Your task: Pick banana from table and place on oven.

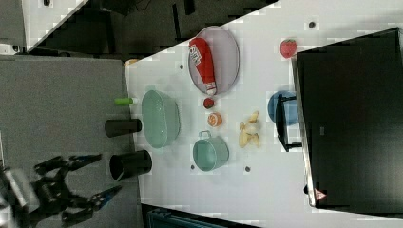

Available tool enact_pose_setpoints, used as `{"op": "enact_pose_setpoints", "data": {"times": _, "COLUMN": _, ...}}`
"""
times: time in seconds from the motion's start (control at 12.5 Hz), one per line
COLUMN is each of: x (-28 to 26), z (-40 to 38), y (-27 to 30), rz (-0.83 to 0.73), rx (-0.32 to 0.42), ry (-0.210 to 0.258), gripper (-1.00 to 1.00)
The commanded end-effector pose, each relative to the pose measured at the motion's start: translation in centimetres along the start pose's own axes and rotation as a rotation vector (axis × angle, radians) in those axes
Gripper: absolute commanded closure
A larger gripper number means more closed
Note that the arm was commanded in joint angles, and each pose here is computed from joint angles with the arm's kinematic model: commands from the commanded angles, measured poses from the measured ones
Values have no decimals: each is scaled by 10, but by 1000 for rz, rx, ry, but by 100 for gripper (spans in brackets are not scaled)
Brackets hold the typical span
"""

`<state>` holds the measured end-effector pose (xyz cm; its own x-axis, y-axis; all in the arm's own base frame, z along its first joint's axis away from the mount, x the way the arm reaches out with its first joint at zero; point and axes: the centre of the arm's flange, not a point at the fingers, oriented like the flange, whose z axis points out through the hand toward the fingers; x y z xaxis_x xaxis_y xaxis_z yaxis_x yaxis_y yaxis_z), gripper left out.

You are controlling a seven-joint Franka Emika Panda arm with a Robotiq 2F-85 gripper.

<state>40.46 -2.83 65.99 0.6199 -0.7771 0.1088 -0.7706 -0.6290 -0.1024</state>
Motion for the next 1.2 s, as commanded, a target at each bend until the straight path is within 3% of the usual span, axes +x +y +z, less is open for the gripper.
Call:
{"op": "enact_pose_setpoints", "data": {"times": 0.08, "x": 13, "z": 144, "y": -31, "rz": 28, "rx": -187, "ry": -168, "gripper": -100}}
{"op": "enact_pose_setpoints", "data": {"times": 0.64, "x": 31, "z": 309, "y": -57, "rz": 24, "rx": -207, "ry": -181, "gripper": -100}}
{"op": "enact_pose_setpoints", "data": {"times": 1.2, "x": 7, "z": 423, "y": -31, "rz": 24, "rx": -160, "ry": -140, "gripper": -100}}
